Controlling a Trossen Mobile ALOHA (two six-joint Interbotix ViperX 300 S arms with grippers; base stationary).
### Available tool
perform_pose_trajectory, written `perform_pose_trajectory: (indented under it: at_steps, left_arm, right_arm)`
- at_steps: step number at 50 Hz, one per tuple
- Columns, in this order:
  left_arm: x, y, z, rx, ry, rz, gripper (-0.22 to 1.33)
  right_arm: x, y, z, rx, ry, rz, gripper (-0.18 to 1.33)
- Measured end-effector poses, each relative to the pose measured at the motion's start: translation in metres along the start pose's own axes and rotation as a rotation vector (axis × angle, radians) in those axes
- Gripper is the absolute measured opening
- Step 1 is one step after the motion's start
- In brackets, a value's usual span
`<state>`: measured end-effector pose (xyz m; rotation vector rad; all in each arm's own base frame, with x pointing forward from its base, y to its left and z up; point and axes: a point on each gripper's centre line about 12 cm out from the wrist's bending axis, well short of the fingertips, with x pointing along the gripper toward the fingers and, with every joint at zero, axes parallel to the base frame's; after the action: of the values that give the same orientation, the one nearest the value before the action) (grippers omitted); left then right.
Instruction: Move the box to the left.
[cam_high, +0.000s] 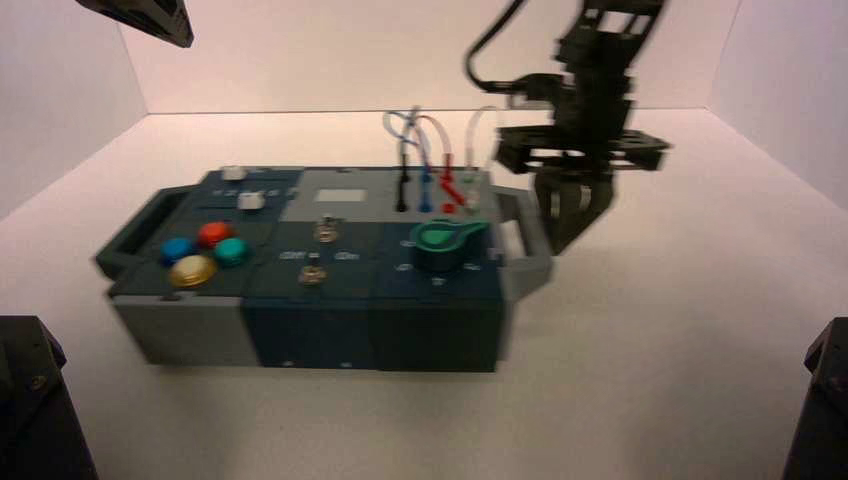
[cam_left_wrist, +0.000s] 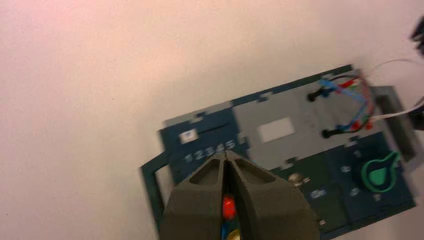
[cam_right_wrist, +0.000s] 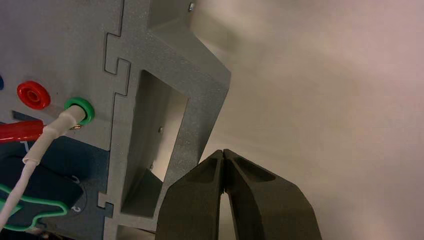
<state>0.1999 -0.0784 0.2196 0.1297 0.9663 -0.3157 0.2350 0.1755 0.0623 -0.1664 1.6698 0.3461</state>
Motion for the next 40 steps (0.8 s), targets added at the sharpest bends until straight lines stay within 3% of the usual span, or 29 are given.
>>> perform_pose_trajectory:
  at_steps: [20, 30, 40]
  left_arm:
    - [0.001, 0.0, 0.0, -0.006, 0.002, -0.001, -0.16]
    - [0.001, -0.001, 0.001, -0.003, -0.006, -0.002, -0.16]
    - [0.001, 0.0, 0.002, -0.006, -0.012, -0.002, -0.16]
  right_arm:
    - [-0.007, 0.048, 0.026, -0.106, -0.01, 0.018, -0.15]
    - [-0.01, 0.045, 0.025, -0.113, -0.025, 0.008, -0.15]
    - [-0.044, 0.022, 0.023, -0.098, -0.124, -0.013, -0.14]
